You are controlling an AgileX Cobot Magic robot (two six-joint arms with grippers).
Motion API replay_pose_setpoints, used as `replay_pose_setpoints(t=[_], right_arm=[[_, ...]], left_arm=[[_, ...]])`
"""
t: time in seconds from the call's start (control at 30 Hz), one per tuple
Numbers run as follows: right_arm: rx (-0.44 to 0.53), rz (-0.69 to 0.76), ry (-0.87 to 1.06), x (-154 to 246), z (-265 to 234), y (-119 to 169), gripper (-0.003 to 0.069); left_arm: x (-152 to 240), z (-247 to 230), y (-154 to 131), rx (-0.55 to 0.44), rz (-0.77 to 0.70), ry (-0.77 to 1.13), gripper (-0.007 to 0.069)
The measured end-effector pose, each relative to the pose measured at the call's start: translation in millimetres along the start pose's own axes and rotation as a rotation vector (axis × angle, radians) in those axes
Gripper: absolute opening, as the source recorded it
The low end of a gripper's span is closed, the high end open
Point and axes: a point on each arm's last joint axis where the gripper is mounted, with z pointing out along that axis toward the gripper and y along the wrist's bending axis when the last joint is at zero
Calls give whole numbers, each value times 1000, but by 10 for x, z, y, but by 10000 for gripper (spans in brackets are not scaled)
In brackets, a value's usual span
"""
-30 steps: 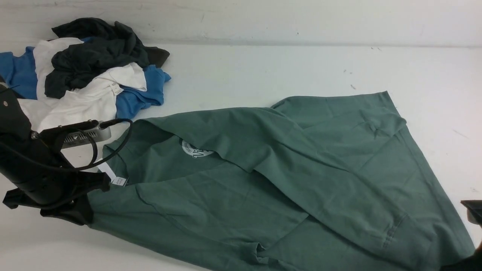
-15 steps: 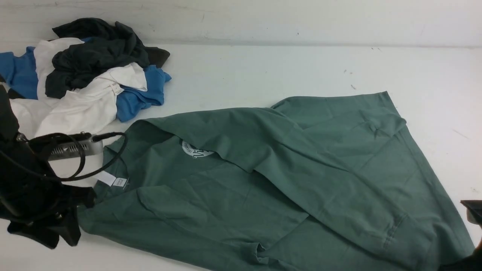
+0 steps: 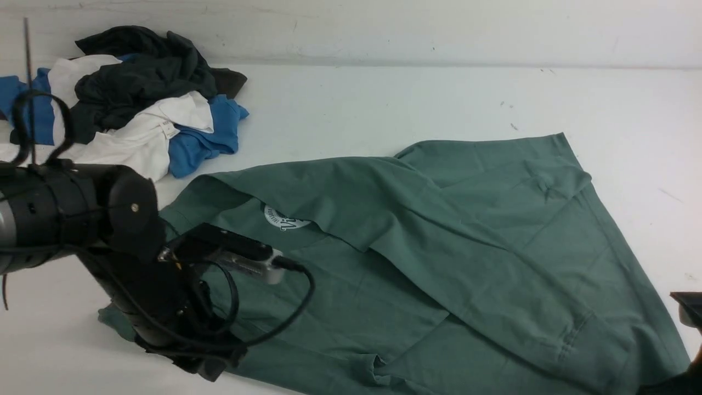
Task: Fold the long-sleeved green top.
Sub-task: Use both arms simultaneously to clamp the lower edge of the clothing fabric
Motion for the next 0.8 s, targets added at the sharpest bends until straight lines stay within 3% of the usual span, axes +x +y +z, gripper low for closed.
replay_pose_setpoints(t=[0.3,0.5,0.6,0.8], right_arm=[[-1,1,-1,-1,0,1,36],[-3,2,-3,-3,0,2,36],[-3,2,-5,-4,0,3,36],[-3,2,-3,-3,0,3,36]], left_arm=[[-36,147,25,-70,108,36,441],[-66,326,60,-70,145,87,449],[-87,341,70,-76,158,92,382],[-105,347,96,-102,185,85,55]])
